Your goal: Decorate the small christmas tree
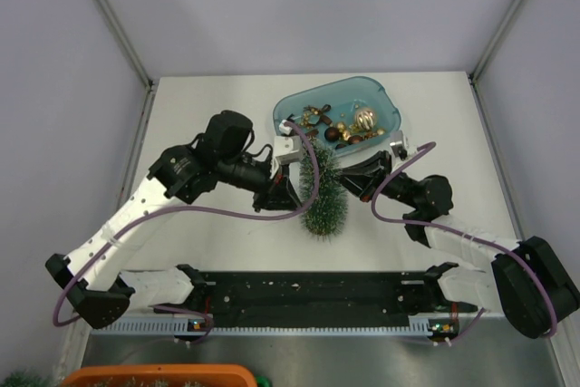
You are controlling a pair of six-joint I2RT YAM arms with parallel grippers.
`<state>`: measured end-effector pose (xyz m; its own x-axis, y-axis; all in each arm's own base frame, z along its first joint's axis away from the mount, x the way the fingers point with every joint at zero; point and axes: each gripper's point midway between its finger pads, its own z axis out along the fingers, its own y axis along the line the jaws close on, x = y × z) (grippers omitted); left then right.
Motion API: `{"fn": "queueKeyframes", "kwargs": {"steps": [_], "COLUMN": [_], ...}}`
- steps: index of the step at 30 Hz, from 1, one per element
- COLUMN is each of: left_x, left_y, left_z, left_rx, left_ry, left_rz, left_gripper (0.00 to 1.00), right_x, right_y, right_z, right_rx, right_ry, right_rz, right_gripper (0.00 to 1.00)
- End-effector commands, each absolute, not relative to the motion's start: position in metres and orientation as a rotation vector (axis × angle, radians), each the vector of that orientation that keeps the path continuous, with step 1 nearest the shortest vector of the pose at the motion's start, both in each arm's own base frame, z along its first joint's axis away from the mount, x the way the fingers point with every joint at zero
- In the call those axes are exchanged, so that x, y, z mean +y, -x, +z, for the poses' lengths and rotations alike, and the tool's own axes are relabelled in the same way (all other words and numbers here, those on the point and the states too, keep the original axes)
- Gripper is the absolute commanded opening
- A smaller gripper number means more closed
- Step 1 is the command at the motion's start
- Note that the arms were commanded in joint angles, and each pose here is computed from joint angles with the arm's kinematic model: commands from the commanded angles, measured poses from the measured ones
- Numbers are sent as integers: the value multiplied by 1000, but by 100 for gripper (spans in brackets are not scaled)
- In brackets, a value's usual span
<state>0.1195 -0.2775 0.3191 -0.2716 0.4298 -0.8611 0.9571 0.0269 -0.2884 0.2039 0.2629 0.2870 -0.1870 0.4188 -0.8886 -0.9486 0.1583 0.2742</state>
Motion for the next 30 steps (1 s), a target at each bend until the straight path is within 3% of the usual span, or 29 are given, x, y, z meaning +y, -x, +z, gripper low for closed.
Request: {"fn": "queueKeyframes", "kwargs": {"steps": [1, 7, 16, 30], "left_x": [-276, -277, -258, -241], "left_y": [-110, -109, -128, -179], "left_z": [322, 326, 327, 339], "left_rx": [1693, 1681, 1678, 1702], "left_ry": [-1440, -1436, -1372, -1150], "left_rz": [-1229, -1246, -1059, -824], "left_gripper": [6, 8, 39, 40], "right_x": [251, 251, 250, 250], "right_y": [-186, -187, -185, -183], "right_z": [335, 333, 333, 333], "right_rx": [879, 887, 887, 882], "right_ry": [684, 680, 681, 693], "right_rz": [1312, 1312, 1312, 1319], "right_gripper": [0, 0, 0, 0]}}
